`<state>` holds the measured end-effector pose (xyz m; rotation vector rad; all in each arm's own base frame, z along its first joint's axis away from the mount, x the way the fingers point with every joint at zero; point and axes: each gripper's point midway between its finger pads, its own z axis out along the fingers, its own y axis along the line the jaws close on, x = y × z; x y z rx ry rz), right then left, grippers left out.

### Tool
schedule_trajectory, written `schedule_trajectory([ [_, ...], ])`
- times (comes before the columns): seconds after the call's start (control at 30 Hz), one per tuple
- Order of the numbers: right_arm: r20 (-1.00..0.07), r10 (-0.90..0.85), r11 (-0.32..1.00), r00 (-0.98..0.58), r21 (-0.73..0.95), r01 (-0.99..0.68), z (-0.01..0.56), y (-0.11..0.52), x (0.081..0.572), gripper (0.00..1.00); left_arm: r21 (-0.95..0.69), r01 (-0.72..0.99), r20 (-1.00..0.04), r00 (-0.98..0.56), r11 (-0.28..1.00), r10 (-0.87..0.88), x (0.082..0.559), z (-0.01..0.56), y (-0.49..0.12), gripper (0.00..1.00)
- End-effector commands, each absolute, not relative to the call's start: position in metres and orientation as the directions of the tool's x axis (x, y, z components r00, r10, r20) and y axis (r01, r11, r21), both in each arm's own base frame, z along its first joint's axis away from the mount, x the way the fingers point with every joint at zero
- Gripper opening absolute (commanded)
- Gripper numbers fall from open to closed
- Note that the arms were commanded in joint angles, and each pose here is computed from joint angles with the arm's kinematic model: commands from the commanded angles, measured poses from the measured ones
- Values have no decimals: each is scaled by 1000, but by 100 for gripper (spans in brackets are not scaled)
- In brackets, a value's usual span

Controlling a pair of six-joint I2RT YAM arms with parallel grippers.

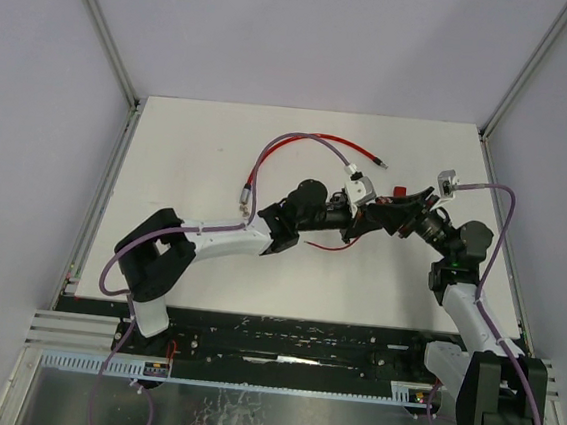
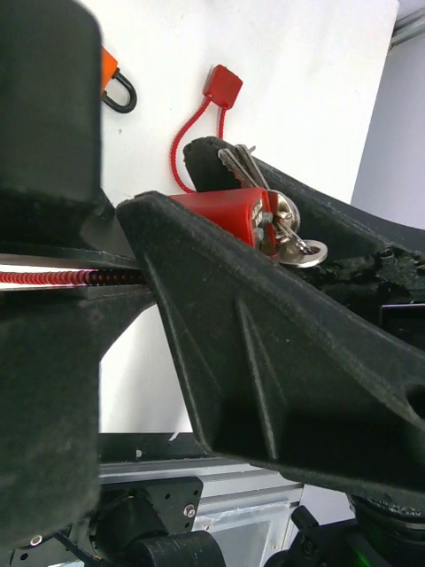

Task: Lock with the key
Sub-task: Adjust the lock.

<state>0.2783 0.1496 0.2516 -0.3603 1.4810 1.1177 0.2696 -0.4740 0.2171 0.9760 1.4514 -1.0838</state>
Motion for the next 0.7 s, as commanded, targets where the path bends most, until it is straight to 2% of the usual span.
schedule_trajectory([
  [0.0,-908,354,499,-223,386,-776,257,153,280,48,-73,961,-997,-63,266,-45,274,248,-481,0],
  [0.1,-910,351,498,-220,380,-779,257,154,280,47,-74,961,-997,-64,266,-46,273,249,-481,0],
  [0.13,-912,351,501,-213,375,-780,258,153,280,44,-76,962,-997,-67,263,-44,272,248,-482,0],
  [0.23,-917,346,502,-196,358,-787,262,154,279,31,-75,963,-997,-66,259,-42,272,247,-482,0],
  [0.3,-922,339,501,-188,346,-794,265,154,278,14,-75,964,-997,-66,256,-43,272,248,-482,0],
  [0.4,-930,331,509,-163,321,-799,274,152,276,0,-74,964,-997,-65,254,-47,271,249,-481,0],
  [0.43,-930,331,511,-159,319,-798,277,151,276,0,-75,964,-997,-65,255,-49,271,249,-481,3],
  [0.67,-925,337,545,-174,342,-765,286,133,284,0,-51,962,-994,-24,267,-102,266,259,-470,47],
])
